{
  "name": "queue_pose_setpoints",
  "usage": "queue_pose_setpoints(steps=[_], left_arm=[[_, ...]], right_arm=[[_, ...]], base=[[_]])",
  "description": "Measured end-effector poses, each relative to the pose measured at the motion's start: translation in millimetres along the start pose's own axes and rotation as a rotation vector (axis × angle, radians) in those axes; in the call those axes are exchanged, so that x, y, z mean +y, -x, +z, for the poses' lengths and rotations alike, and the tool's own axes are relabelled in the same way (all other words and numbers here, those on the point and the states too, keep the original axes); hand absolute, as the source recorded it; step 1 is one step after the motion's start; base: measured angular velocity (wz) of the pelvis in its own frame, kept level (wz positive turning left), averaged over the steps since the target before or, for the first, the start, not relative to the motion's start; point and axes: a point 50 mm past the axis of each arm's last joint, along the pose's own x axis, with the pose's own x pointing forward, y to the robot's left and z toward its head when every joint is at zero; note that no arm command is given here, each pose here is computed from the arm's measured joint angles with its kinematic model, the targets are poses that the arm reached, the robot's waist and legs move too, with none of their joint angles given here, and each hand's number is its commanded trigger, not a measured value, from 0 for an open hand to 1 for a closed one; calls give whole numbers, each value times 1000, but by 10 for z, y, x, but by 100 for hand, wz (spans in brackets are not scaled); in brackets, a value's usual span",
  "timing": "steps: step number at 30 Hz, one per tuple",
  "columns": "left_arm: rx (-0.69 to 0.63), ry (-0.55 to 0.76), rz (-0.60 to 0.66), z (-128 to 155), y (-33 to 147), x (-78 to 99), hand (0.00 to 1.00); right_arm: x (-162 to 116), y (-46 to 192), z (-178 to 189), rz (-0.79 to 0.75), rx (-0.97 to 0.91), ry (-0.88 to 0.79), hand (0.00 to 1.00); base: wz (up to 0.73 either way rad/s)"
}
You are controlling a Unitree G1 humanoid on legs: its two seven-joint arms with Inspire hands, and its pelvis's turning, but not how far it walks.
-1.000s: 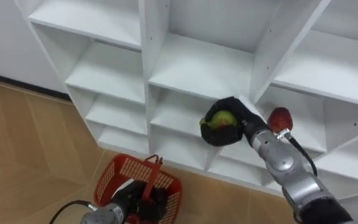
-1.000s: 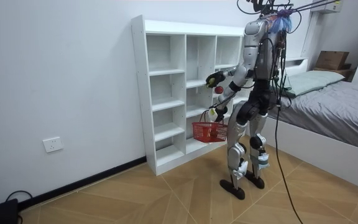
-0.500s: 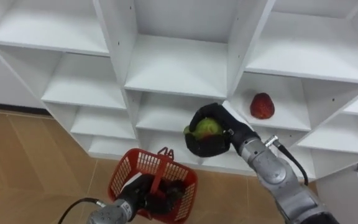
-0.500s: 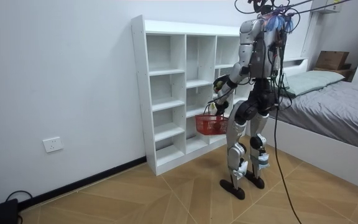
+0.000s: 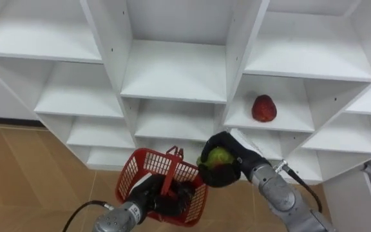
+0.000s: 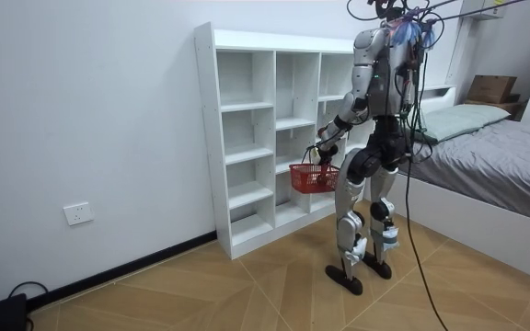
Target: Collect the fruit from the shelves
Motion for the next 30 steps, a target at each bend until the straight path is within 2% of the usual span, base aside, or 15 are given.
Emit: queue_pose_setpoints(steps=[10, 21, 30], left_arm=[[7, -27, -59, -12, -9, -91, 100], [-17, -12, -85, 19, -8, -95, 100], [-65, 12, -175, 119, -15, -158, 100]], right_arm=[[183, 34, -246, 61, 115, -24, 100], [189, 24, -237, 59, 114, -34, 100], [283, 90, -447, 90, 210, -48, 100]], base=[[0], [0], [0]])
